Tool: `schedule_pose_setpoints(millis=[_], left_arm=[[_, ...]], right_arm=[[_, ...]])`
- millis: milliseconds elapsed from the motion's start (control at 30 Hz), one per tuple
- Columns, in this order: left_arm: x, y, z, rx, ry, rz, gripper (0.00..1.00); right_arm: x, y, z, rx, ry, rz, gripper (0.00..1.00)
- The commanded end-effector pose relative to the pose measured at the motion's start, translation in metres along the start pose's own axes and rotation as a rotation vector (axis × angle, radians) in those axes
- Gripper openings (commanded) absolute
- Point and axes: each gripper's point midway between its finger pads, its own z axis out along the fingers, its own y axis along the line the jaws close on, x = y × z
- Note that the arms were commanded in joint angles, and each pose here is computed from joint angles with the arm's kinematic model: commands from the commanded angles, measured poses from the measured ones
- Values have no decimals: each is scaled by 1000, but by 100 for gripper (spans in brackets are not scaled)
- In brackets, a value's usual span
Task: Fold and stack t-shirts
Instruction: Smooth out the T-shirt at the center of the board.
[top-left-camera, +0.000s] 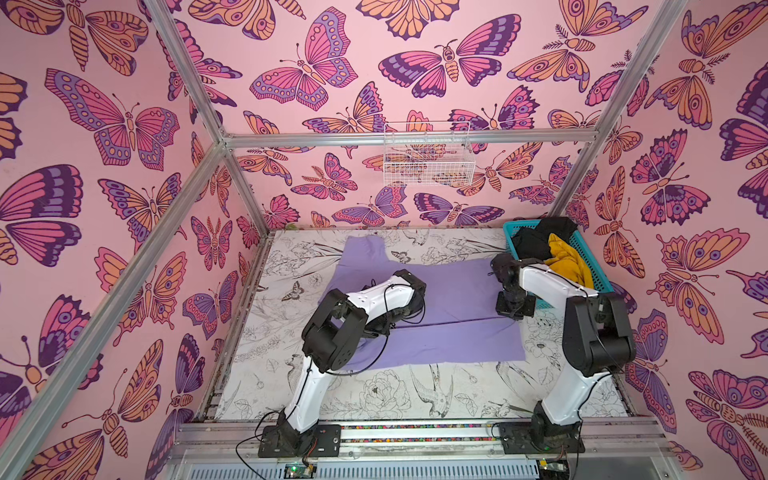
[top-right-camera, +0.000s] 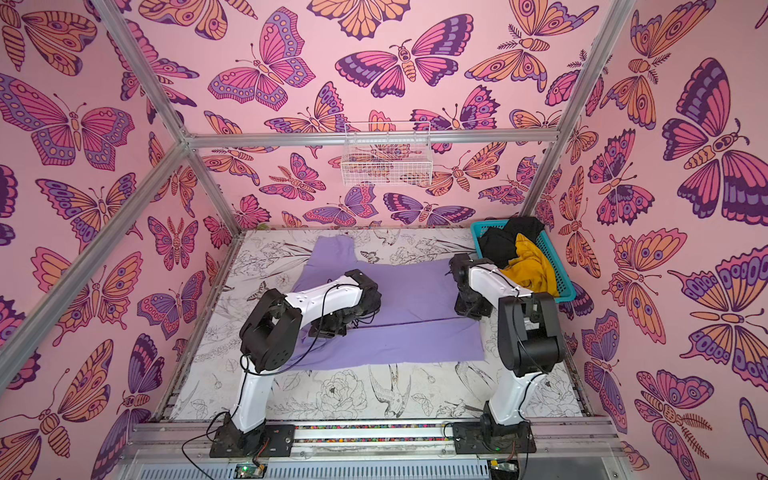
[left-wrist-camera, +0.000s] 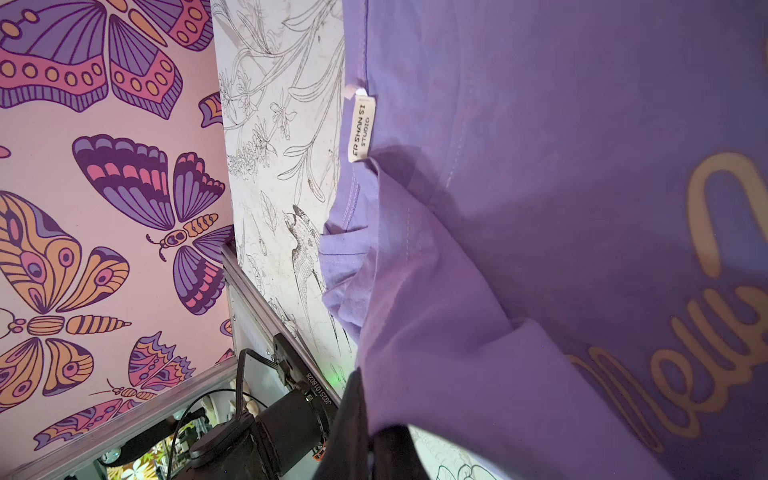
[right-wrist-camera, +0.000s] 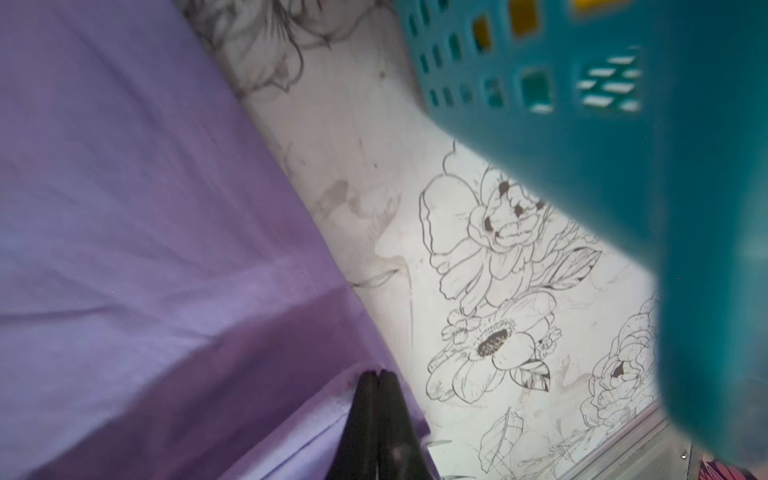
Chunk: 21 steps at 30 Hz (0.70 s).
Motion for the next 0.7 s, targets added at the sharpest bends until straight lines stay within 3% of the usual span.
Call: schedule_pose_setpoints(millis=[0, 400, 467, 567, 600, 667], left_arm=[[7, 8, 1, -22, 23, 3, 3], [13, 8, 8, -45, 48, 4, 3], [13, 7, 8, -46, 50, 6, 3], [13, 3, 8, -43, 56, 7, 3], [12, 3, 7, -41, 54, 10, 3], [11, 1, 7, -41, 53, 15, 3]], right_arm=[[-15, 4, 6, 16, -11, -12, 0], [-22, 10, 33, 66, 34, -18, 0], [-19, 9, 33, 65, 35, -11, 12], [-15, 7, 33, 58, 32, 2, 45], [-13, 7, 32, 56, 30, 2, 52], [-14, 4, 27, 52, 16, 5, 53]])
